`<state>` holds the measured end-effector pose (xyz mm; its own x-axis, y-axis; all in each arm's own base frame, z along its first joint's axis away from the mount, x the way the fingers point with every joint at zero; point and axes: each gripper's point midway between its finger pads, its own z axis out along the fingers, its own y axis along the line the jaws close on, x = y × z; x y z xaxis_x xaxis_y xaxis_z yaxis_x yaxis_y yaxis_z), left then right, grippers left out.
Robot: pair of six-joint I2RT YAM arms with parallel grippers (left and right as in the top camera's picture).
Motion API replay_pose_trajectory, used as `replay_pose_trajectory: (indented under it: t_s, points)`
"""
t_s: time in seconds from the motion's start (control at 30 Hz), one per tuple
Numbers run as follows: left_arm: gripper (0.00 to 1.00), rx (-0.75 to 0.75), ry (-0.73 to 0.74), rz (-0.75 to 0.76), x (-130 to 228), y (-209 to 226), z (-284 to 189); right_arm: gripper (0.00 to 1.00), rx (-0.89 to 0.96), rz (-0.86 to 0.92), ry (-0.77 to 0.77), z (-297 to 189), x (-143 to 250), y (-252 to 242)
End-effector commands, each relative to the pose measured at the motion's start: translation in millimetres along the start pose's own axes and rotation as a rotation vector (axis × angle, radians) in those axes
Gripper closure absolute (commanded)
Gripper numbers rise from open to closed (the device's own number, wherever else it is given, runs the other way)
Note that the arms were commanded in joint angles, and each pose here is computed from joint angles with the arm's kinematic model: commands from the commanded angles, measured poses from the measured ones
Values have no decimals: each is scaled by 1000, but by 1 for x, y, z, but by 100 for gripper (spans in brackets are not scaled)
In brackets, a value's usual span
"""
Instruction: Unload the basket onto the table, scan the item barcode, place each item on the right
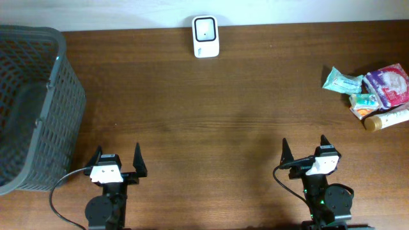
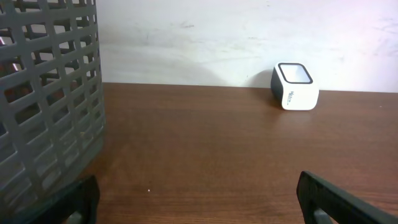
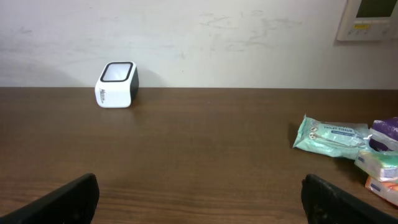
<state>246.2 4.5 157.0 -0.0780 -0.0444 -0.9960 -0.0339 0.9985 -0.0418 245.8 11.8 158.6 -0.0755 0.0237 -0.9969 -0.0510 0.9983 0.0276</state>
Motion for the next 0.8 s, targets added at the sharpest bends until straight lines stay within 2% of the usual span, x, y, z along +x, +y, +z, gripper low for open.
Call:
replay_pose_trajectory:
  t_s: [0.0,0.57,0.77]
  points:
    - [1,0,-1,20,1,0,0,1,15,5,5,0,3,-3]
    - [1,0,-1,20,1,0,0,1,19,4,6,0,3,-4]
    - [1,0,-1,20,1,0,0,1,21,-59,7,0,3,-4]
